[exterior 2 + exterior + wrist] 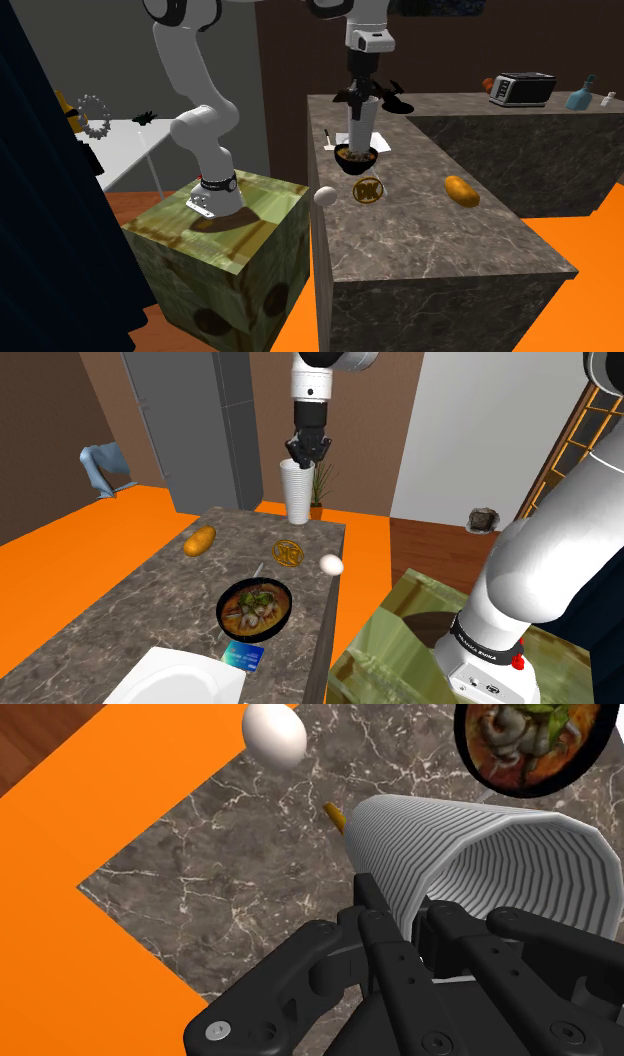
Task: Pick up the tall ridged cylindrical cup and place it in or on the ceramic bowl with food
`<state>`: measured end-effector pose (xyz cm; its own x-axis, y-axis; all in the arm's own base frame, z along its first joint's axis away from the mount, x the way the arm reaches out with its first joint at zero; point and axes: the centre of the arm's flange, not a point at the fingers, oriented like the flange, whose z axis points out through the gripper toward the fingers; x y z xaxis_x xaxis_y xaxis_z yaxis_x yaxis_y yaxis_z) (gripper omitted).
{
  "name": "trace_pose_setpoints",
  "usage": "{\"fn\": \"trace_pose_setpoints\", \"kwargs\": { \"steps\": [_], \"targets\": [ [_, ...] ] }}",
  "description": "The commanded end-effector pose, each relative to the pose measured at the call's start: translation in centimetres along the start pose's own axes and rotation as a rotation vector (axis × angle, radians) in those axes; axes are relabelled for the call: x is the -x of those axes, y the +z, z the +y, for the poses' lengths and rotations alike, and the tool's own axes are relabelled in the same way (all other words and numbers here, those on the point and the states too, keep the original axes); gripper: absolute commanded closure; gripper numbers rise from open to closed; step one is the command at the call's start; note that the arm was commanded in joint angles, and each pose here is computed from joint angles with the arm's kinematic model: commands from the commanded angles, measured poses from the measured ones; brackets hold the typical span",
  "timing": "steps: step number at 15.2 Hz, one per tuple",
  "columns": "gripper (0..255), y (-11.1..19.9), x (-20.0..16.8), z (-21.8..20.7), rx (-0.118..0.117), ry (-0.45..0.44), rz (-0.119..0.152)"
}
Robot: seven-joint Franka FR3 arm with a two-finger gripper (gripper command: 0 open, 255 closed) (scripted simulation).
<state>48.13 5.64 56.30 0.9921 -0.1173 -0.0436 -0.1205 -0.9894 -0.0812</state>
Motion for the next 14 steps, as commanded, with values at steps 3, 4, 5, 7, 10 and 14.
{"fn": "trace_pose_setpoints", "kwargs": {
  "steps": [3,4,5,7,10,14],
  "targets": [
    [255,-0.4,2.2,-4.8,0.000,0.002,0.000],
    [255,-0.4,2.7,-6.0,0.000,0.002,0.000],
    [255,-0.5,3.2,-7.2,0.000,0.002,0.000],
    [255,-0.5,4.2,-9.6,0.000,0.002,0.000],
    [255,-0.7,5.8,-13.3,0.000,0.002,0.000],
    [255,-0.8,7.9,-18.1,0.000,0.002,0.000]
  ]
}}
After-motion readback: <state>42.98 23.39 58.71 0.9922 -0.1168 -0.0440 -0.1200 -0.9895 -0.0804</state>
